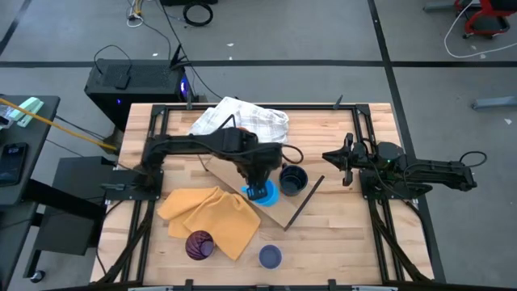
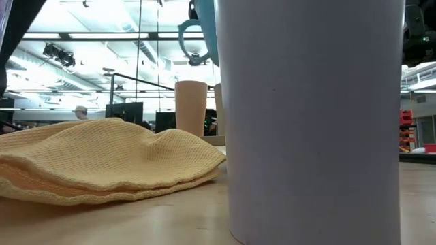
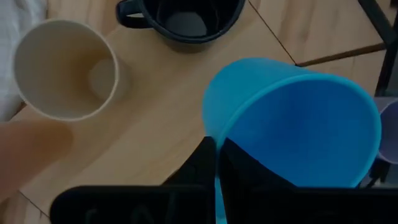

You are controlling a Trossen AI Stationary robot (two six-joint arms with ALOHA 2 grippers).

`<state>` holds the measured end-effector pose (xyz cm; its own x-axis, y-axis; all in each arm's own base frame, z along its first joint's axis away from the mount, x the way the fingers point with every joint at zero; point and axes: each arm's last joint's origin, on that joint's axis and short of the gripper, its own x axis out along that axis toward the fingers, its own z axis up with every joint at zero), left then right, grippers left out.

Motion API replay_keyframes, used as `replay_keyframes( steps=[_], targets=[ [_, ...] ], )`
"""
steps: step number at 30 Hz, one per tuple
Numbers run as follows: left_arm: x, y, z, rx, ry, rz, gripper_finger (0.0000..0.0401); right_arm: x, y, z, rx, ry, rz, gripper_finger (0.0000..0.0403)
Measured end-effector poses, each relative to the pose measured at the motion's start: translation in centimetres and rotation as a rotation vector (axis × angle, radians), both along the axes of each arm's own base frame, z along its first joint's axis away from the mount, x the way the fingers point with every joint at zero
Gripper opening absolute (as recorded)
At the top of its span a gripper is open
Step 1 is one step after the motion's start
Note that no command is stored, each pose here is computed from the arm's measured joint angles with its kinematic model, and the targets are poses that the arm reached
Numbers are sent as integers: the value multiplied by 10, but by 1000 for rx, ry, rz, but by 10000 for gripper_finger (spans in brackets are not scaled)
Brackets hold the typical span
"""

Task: Stack small to large cups/mugs on shelf
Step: Put the blue mug on the shelf

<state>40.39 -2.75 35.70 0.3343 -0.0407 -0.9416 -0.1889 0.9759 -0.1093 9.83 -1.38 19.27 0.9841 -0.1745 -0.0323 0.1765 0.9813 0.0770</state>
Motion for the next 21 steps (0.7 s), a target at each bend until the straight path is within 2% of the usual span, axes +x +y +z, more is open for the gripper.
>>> replay_keyframes(
  steps=[4, 10, 21],
  targets=[
    [6, 0, -5, 7, 41, -28, 11, 0, 0, 0, 0, 0, 0, 45],
    [9, 0, -17, -1, 79, 4, 11, 0, 0, 0, 0, 0, 0, 45],
    [26, -2, -48, -17, 154, 153, 10, 1, 0, -1, 1, 9, 0, 45]
  ],
)
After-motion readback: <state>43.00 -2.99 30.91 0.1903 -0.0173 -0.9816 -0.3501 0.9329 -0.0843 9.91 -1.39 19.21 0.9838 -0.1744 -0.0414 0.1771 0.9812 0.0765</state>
